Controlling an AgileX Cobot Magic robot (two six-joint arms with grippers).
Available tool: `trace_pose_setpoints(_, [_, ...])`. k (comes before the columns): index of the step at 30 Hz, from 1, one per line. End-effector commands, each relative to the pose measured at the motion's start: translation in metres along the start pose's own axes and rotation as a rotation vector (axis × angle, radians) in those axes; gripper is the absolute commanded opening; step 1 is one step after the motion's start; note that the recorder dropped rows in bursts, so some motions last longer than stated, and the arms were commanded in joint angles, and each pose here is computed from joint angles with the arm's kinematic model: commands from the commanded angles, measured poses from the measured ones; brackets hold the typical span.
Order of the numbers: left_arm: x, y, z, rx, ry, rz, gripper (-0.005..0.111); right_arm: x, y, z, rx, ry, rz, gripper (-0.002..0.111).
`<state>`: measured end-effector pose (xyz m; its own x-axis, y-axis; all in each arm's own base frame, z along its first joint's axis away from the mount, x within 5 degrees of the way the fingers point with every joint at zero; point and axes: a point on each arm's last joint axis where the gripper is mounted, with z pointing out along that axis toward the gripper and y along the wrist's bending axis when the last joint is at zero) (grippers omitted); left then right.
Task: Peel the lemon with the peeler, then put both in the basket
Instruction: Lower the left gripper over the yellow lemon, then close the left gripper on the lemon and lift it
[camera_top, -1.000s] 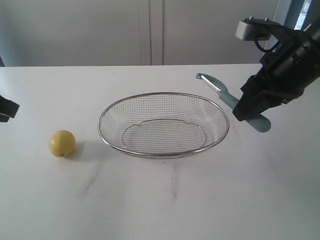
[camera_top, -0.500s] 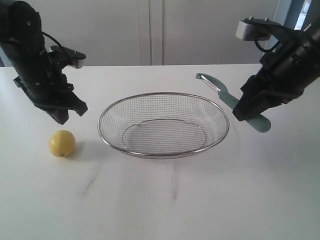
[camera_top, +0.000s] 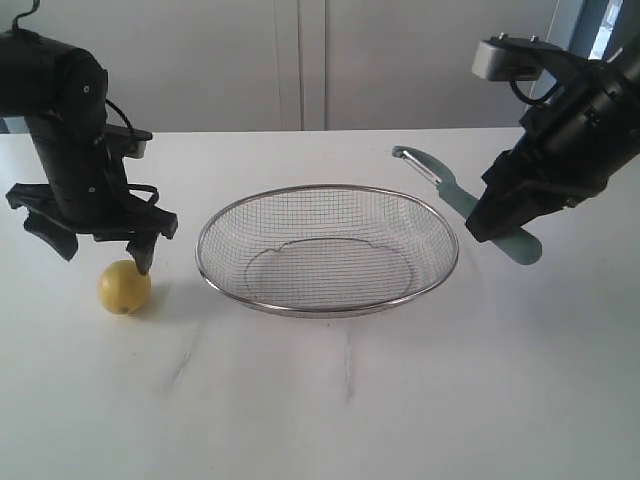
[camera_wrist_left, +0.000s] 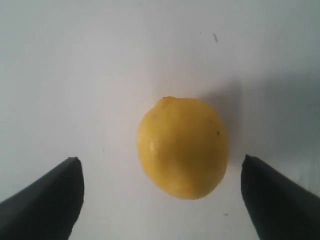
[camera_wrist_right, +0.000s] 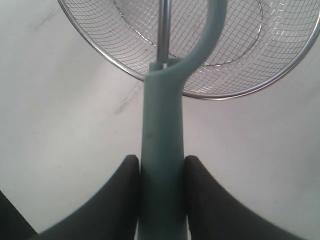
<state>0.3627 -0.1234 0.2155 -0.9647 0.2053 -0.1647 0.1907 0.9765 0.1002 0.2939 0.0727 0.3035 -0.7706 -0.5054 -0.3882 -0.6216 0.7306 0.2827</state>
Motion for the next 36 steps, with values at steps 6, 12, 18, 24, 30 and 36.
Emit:
trace_pose_setpoints(6, [-0.002, -0.009, 0.023, 0.039, 0.051, -0.104, 0.086, 0.001, 0.002, -0.002, -0.003, -0.008, -0.009, 0.0])
trace_pose_setpoints(12, [-0.003, -0.012, 0.042, 0.04, 0.09, -0.106, 0.086, 0.001, 0.002, -0.002, -0.003, -0.008, -0.009, 0.0])
trace_pose_setpoints(18, [-0.004, -0.014, 0.051, 0.048, 0.091, -0.107, 0.082, 0.001, 0.002, -0.002, -0.003, -0.008, -0.009, 0.0])
trace_pose_setpoints(24, [-0.001, -0.016, 0.053, 0.056, 0.127, -0.131, 0.041, 0.001, 0.002, -0.002, -0.003, -0.008, -0.009, 0.0])
trace_pose_setpoints(30, [0.0, -0.006, 0.041, -0.024, 0.12, 0.0, 0.001, 0.001, 0.002, -0.002, -0.003, -0.008, -0.009, 0.0])
trace_pose_setpoints(36, [0.005, -0.002, 0.001, 0.011, 0.059, 0.247, 0.001, 0.001, 0.002, -0.002, -0.003, -0.008, -0.009, 0.0])
